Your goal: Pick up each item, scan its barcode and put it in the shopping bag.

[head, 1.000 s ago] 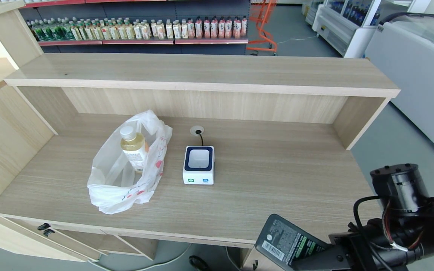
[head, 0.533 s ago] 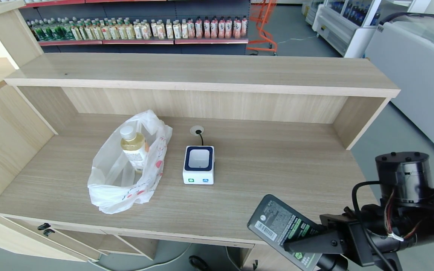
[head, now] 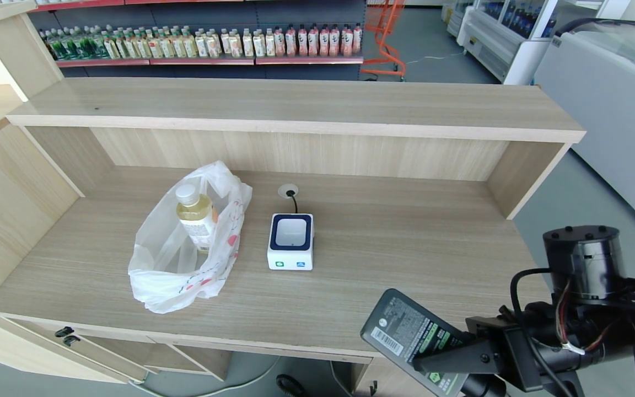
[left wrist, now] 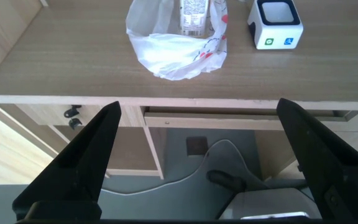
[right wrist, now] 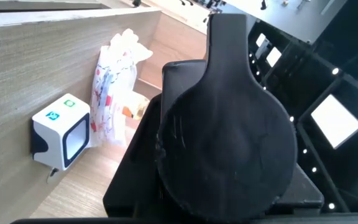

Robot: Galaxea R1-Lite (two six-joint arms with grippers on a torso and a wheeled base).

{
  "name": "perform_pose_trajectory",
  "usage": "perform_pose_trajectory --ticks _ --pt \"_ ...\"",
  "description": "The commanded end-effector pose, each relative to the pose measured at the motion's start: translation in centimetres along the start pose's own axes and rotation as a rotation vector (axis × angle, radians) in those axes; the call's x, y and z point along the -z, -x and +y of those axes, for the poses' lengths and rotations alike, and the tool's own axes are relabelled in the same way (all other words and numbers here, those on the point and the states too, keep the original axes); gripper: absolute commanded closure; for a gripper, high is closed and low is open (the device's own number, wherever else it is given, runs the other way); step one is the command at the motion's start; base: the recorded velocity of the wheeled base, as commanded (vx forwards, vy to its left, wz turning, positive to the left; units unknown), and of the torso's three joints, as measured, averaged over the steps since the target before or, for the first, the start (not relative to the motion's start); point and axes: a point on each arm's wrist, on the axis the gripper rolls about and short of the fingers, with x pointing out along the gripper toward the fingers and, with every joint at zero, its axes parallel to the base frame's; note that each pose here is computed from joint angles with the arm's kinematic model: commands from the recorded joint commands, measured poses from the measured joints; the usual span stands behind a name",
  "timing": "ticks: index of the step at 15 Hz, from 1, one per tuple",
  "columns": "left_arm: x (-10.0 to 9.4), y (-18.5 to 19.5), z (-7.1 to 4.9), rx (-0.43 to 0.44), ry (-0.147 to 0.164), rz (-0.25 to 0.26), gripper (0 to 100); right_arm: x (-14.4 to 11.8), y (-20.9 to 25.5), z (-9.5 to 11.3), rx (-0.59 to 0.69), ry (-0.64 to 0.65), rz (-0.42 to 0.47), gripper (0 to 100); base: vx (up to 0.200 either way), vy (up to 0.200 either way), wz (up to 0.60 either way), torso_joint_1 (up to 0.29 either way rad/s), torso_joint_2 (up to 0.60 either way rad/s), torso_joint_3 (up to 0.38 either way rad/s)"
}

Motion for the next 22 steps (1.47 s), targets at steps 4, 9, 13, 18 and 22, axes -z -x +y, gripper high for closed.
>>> perform_pose_trajectory --ticks 4,9,13,18,22 --pt "0.0 0.0 0.0 0.0 0.0 0.0 0 -0.2 0.1 -0.1 0.0 -0.001 -0.001 100 0.0 0.0 0.0 0.0 0.0 0.0" --pt "0.0 0.0 0.0 0.0 0.0 0.002 0 -0.2 0.2 -0.2 -0.001 -0.005 0.002 100 0.0 0.0 0.0 0.0 0.0 0.0" --pt "0.0 0.0 0.0 0.0 0.0 0.002 0 4.0 5.6 -2.9 -0.058 -0.544 0.328 100 0.0 0.0 0.0 0.0 0.0 0.0" --pt "0.0 0.0 0.0 0.0 0.0 0.002 0 3.5 10.0 -6.5 0.106 -1.201 0.781 100 0.0 0.0 0.0 0.0 0.0 0.0" --pt "0.0 0.0 0.0 0.0 0.0 0.002 0 3.9 9.7 -6.4 0.637 -2.106 1.012 100 0.0 0.0 0.0 0.0 0.0 0.0"
